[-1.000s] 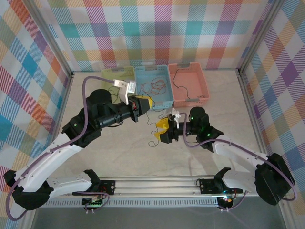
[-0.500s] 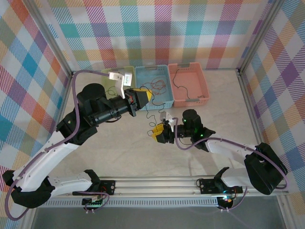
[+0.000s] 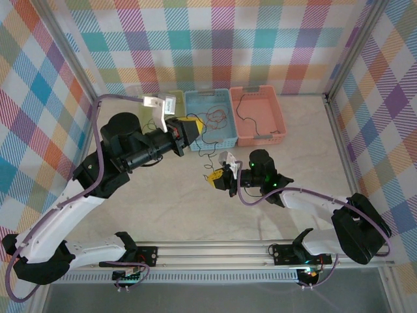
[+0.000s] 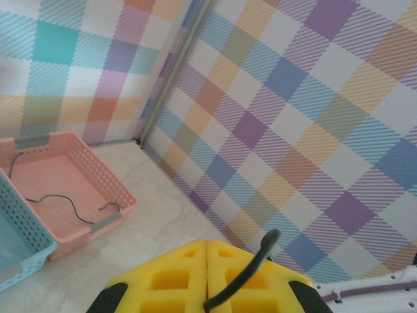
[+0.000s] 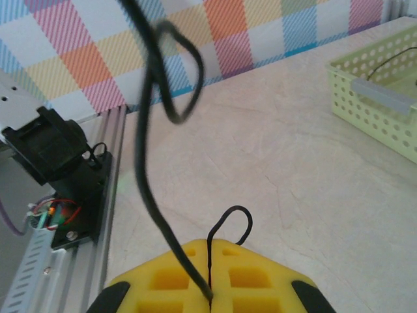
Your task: Untangle the cables
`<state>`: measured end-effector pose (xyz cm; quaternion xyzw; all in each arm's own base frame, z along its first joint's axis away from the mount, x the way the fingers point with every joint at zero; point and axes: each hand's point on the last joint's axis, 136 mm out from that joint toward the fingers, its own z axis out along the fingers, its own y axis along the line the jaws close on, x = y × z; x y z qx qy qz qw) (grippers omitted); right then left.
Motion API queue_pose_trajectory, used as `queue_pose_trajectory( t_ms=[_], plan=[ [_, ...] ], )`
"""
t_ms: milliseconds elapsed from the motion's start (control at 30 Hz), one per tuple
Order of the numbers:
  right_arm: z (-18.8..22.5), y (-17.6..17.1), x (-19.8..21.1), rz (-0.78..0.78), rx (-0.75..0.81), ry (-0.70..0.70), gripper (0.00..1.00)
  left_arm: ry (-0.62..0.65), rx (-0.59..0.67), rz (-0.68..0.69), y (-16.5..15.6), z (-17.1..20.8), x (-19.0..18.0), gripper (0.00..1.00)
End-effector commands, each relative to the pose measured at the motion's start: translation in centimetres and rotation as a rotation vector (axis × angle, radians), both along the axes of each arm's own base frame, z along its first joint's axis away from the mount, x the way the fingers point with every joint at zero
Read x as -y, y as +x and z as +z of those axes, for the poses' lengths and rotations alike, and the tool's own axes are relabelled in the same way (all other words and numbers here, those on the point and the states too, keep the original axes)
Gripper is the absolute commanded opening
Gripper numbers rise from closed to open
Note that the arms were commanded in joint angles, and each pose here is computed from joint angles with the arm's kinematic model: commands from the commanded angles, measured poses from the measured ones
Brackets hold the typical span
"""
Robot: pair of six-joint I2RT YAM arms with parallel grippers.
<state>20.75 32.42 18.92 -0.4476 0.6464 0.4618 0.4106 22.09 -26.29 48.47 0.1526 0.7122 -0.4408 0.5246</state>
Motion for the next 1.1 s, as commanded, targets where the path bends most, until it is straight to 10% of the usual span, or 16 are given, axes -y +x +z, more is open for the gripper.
queue_pose_trajectory(
  t_ms=[0, 333, 433, 567, 1067],
  plan=[
    [-2.3, 0.8, 0.2, -0.045, 0.019, -0.055, 0.01, -0.015, 0.08, 0.089, 0.0, 2.8, -2.2, 0.0],
    [-4.7, 3.0, 1.2, -0.177, 0.003, -0.144, 0.08, 0.06, 0.17, 0.392, 2.5, 4.2, -7.3, 0.0],
    [-4.7, 3.3, 1.3, -0.198, -0.001, -0.143, 0.41, 0.094, 0.186, 0.463, 3.5, 4.2, -8.2, 0.0],
    [-4.7, 4.1, 2.0, -0.273, 0.017, -0.147, 0.56, 0.139, 0.185, 0.561, 5.2, 3.9, -9.5, 0.0],
    [-5.1, 4.3, 2.4, -0.295, 0.003, -0.169, 0.59, 0.177, -0.003, 0.78, 19.6, 0.9, -15.4, 0.0]
  ],
)
